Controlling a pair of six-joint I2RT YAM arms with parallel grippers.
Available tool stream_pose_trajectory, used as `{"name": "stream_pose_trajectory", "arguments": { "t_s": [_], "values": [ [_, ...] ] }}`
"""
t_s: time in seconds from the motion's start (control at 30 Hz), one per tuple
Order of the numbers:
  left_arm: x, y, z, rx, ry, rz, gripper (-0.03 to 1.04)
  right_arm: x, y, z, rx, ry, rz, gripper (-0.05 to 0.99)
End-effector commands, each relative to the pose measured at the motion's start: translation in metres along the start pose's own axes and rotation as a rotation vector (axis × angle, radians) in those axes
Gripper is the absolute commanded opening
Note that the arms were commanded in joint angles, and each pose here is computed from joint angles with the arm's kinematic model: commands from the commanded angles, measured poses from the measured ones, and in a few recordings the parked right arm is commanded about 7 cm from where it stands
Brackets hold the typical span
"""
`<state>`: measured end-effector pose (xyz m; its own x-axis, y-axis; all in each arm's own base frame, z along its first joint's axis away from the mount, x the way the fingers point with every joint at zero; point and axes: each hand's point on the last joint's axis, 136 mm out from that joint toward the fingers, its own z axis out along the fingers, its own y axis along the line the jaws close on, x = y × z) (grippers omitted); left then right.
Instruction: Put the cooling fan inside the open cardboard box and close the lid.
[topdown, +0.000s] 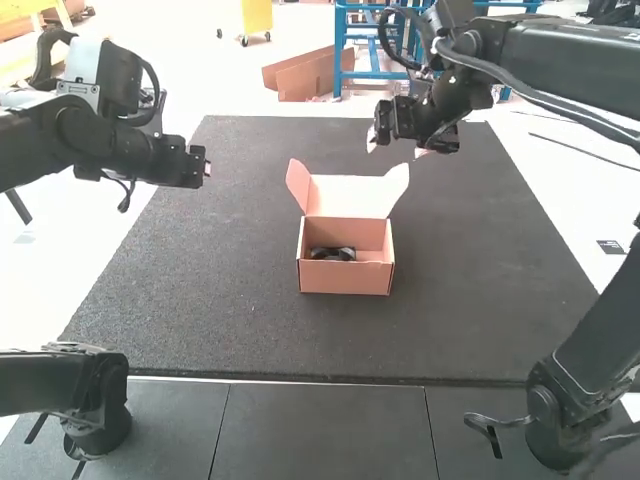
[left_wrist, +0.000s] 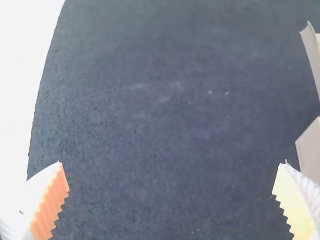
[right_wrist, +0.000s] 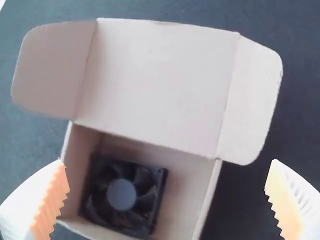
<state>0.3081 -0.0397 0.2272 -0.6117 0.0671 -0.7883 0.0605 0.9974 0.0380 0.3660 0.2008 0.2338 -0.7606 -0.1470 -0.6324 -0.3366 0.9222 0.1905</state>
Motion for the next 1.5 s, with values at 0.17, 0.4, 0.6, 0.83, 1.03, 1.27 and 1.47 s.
{"name": "stream_pose_trajectory", "arguments": {
  "t_s": [0.17, 0.4, 0.6, 0.83, 1.03, 1.27, 1.47],
  "values": [
    [-0.012, 0.003, 0.016, -0.025, 0.004, -0.009, 0.97, -0.005, -0.013, -0.029, 0.024, -0.174, -0.059, 0.91],
    [-0.012, 0.003, 0.033, -0.042, 0.018, -0.005, 0.97, 0.011, -0.038, -0.024, 0.078, -0.198, -0.027, 0.91],
    [-0.016, 0.002, 0.054, -0.052, 0.024, -0.006, 0.97, 0.01, -0.047, -0.012, 0.09, -0.241, -0.02, 0.91],
    [-0.025, -0.003, 0.083, -0.057, 0.026, -0.008, 0.97, 0.009, -0.051, 0.015, 0.093, -0.218, -0.019, 0.9],
    [-0.039, -0.007, 0.109, -0.059, 0.019, -0.009, 0.97, 0.006, -0.052, 0.04, 0.089, -0.185, -0.014, 0.9],
    [-0.056, -0.011, 0.137, -0.06, 0.015, -0.008, 0.97, -0.007, -0.066, 0.059, 0.106, -0.177, 0.023, 0.9],
    [-0.063, -0.025, 0.158, -0.035, 0.033, 0.012, 0.97, -0.016, -0.079, 0.069, 0.122, -0.173, 0.051, 0.9]
  ]
}}
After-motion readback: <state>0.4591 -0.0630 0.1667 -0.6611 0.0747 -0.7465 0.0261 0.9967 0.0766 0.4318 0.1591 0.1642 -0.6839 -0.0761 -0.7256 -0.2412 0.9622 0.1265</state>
